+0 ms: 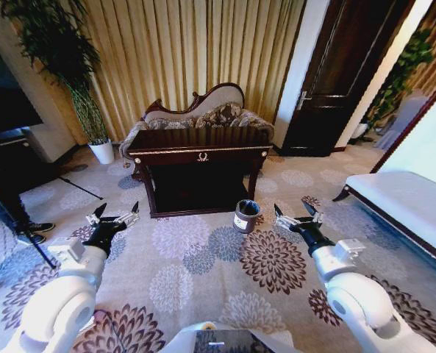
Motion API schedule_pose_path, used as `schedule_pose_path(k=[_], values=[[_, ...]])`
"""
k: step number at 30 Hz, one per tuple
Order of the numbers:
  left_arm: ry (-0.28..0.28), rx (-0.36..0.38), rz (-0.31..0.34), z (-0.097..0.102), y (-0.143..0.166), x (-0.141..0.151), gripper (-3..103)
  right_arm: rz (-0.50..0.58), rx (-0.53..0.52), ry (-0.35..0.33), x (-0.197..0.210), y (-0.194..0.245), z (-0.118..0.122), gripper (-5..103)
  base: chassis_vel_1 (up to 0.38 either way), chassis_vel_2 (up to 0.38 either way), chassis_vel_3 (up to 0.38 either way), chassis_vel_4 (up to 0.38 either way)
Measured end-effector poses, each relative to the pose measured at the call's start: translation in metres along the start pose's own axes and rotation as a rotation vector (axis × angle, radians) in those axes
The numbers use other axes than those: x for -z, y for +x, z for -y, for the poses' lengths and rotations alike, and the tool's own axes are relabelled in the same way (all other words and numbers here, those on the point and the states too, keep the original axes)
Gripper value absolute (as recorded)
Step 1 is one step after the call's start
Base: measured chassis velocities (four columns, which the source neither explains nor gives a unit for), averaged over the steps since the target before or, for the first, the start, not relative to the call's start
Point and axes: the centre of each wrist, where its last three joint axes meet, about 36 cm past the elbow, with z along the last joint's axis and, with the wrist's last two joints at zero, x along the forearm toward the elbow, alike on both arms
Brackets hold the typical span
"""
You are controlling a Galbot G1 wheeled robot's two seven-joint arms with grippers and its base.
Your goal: Move to the front of the table and place the trash on the table into the trash bin.
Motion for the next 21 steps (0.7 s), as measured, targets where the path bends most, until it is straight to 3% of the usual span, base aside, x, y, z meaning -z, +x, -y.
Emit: schedule_pose_path(k=[21], values=[[-0.001,0.009,0.035,0.0015,0.0005,-0.0017,100,0.005,-0.003,-0.002,0.0021,0.0021,-0.0001,100,0.009,0.005,0.009,0.007]])
